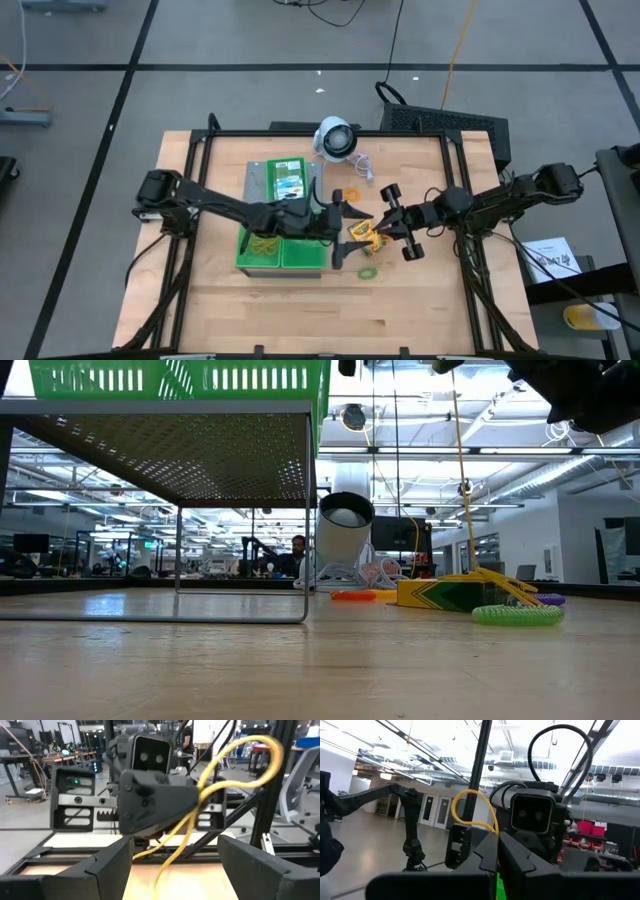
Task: Pick & Place Office Desk Supplies
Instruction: Put the yellow rubber band into the bottom left green basket on the shelf
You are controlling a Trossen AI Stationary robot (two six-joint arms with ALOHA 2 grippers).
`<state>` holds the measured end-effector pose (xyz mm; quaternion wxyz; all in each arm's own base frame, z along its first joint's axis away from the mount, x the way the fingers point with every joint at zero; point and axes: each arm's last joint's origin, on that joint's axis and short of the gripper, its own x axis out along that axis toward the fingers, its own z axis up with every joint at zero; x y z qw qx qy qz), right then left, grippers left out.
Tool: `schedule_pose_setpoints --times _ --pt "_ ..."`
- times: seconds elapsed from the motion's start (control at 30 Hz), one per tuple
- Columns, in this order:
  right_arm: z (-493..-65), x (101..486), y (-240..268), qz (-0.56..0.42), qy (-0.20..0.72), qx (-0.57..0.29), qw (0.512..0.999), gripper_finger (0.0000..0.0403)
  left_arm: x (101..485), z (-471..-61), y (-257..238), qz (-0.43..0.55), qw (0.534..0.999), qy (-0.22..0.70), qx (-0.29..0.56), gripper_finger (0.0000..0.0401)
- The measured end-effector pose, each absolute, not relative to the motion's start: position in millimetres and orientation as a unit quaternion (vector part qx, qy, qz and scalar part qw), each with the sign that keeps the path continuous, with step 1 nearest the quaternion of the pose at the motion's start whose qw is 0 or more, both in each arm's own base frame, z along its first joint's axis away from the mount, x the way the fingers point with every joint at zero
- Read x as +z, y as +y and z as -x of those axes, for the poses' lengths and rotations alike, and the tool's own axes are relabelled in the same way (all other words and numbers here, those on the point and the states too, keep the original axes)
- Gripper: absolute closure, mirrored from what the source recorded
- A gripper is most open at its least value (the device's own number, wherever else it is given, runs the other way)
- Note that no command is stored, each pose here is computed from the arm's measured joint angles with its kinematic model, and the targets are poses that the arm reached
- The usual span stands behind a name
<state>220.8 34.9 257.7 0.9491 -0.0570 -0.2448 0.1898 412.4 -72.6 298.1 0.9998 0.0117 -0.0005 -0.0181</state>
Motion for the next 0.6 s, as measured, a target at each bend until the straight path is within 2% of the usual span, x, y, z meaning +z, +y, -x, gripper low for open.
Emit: schedule_pose_setpoints --times 0.43,0.6 --pt "-222 255 35 0.064 -0.230 0.188 0.953 0.0403 292 -419 -56 0.000 1.000 0.006 -0.013 0.0113" --pt "-222 255 35 0.066 -0.230 0.188 0.953 0.0403 291 -420 -51 0.006 0.999 0.012 -0.032 0.0148"
